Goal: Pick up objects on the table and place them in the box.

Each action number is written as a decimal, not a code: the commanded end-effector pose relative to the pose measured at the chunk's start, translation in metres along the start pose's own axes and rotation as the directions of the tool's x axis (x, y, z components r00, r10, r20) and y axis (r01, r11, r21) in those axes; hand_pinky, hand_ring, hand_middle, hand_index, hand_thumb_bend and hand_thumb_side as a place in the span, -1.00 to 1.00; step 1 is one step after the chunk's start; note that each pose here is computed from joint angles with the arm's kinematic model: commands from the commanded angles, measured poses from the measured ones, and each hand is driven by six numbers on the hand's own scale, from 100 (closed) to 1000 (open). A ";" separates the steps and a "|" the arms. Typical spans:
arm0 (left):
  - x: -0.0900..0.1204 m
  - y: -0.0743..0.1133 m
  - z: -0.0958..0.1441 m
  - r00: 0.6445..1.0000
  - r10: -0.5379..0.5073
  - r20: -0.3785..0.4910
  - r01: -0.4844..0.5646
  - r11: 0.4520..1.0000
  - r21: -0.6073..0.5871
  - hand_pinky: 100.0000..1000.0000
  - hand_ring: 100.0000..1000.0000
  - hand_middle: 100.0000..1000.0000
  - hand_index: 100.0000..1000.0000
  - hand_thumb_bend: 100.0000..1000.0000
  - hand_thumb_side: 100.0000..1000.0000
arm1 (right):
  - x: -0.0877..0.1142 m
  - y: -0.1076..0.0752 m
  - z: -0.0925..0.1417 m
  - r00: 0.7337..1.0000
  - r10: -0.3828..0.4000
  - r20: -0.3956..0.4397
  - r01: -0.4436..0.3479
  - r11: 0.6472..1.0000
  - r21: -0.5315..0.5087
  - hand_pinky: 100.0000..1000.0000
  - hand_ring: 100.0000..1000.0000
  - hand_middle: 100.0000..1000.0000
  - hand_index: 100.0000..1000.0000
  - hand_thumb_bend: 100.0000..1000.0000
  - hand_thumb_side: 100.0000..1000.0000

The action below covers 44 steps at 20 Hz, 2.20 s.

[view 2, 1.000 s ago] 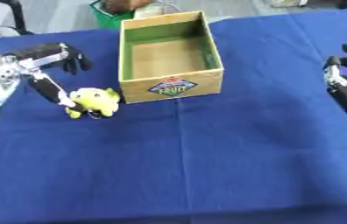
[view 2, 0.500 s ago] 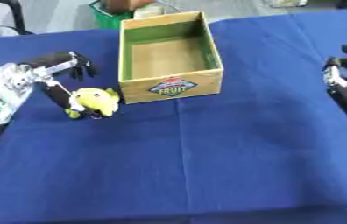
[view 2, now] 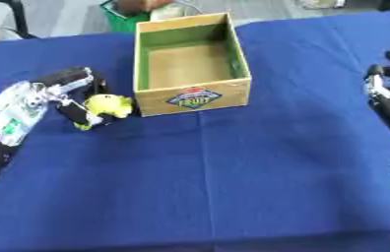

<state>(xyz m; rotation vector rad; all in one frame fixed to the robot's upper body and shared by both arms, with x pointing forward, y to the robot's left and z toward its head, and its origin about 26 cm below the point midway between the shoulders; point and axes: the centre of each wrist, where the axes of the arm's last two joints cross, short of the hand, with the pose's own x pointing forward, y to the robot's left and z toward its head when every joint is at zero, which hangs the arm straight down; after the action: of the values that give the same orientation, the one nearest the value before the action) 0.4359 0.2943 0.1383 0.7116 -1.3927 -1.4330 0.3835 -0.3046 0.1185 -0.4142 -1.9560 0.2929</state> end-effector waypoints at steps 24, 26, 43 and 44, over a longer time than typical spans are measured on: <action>0.057 0.083 -0.044 0.988 -0.157 0.013 0.145 0.941 0.305 -0.06 -0.43 -0.40 -0.06 -1.00 -1.00 | 0.012 0.017 -0.009 0.999 -0.022 0.048 0.017 0.995 0.099 0.44 0.78 0.25 0.80 -1.00 -0.01; 0.060 0.076 -0.053 0.987 -0.158 0.004 0.148 0.937 0.317 -0.04 -0.39 -0.37 -0.02 -0.99 -1.00 | 0.013 0.019 -0.010 0.998 -0.026 0.052 0.020 0.994 0.109 0.44 0.78 0.25 0.80 -1.00 -0.01; 0.056 0.054 -0.057 0.986 -0.165 0.031 0.131 0.871 0.473 0.44 0.46 0.52 0.69 1.00 -0.40 | 0.015 0.019 -0.011 0.998 -0.034 0.059 0.027 0.994 0.108 0.43 0.78 0.25 0.80 -1.00 0.00; 0.057 0.060 -0.054 0.984 -0.174 0.039 0.133 0.859 0.494 0.43 0.45 0.51 0.68 1.00 -0.40 | 0.015 0.018 -0.011 0.998 -0.031 0.058 0.025 0.994 0.105 0.43 0.78 0.25 0.80 -1.00 0.00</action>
<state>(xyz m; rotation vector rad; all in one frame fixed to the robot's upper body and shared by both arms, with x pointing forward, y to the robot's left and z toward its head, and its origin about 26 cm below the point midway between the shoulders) 0.4800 0.2206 0.1764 1.0596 -1.7787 -1.2651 0.3895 -0.2788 0.1163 -0.2995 -1.9604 0.3896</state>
